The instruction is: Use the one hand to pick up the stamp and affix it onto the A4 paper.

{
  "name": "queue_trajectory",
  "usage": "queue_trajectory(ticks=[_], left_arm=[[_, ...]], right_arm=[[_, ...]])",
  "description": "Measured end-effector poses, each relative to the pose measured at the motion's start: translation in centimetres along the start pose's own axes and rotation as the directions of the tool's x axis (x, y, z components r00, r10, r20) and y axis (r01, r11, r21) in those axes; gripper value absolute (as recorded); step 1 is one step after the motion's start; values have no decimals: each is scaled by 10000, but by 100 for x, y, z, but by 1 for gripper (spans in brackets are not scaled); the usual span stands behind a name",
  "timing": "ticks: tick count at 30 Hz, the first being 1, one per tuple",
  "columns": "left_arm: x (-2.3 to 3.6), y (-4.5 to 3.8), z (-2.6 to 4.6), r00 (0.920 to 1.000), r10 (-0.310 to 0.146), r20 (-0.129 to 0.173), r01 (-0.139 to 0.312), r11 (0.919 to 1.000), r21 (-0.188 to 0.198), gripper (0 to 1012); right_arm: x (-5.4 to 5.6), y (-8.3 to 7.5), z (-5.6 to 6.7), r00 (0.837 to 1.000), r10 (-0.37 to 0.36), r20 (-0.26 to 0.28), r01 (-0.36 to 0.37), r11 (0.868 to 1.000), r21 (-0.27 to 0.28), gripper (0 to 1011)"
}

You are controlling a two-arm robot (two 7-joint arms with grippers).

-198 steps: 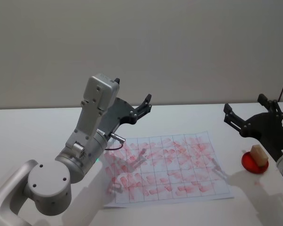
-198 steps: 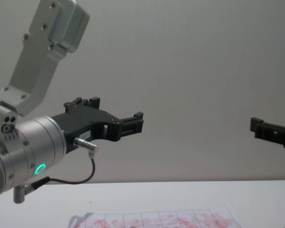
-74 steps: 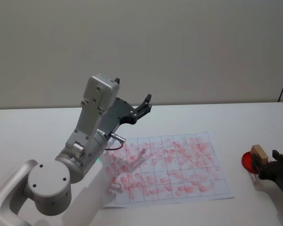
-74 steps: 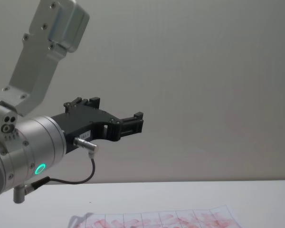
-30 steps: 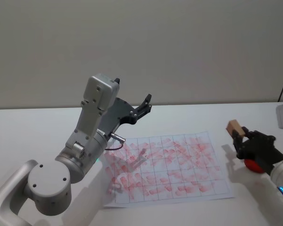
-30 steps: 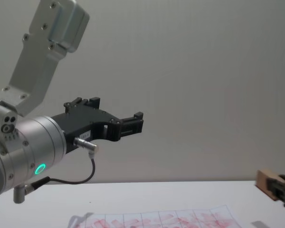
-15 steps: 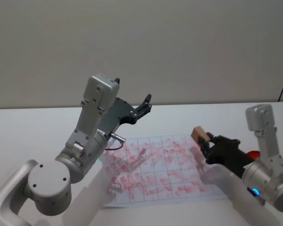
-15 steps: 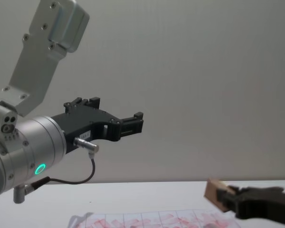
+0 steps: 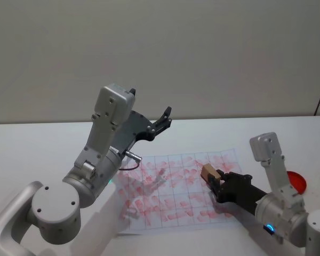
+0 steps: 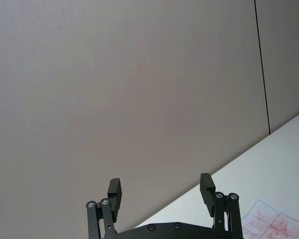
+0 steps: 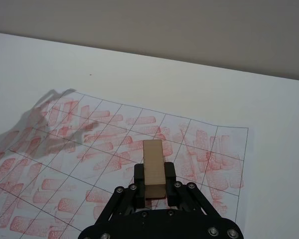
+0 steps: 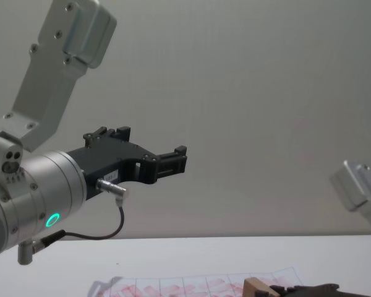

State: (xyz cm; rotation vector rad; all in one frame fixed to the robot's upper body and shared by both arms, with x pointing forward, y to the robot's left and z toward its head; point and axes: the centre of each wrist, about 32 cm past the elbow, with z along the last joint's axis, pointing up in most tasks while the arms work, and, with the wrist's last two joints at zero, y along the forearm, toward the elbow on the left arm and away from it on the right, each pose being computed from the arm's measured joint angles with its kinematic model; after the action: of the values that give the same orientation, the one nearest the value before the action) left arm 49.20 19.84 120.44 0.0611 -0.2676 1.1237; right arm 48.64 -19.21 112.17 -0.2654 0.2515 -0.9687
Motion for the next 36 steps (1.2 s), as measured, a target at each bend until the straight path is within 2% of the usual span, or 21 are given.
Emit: queue_trajectory(ticks=[12, 22, 29, 36], left_arm=[[0, 0, 0, 10000, 0, 0, 0, 10000, 0, 1001], [0, 0, 0, 10000, 0, 0, 0, 10000, 0, 1001], [0, 0, 0, 10000, 0, 0, 0, 10000, 0, 1001], [0, 0, 0, 10000, 0, 0, 0, 10000, -1, 1001]], right_arm=[[-62, 89, -16, 9993, -81, 364, 93, 9995, -309, 216], [-70, 75, 13, 9957, -125, 913, 122, 9999, 34, 216], [-22, -89, 112, 9915, -441, 1224, 343, 9961, 815, 214], [23, -294, 110, 9894, -999, 1054, 873, 9892, 1181, 214]])
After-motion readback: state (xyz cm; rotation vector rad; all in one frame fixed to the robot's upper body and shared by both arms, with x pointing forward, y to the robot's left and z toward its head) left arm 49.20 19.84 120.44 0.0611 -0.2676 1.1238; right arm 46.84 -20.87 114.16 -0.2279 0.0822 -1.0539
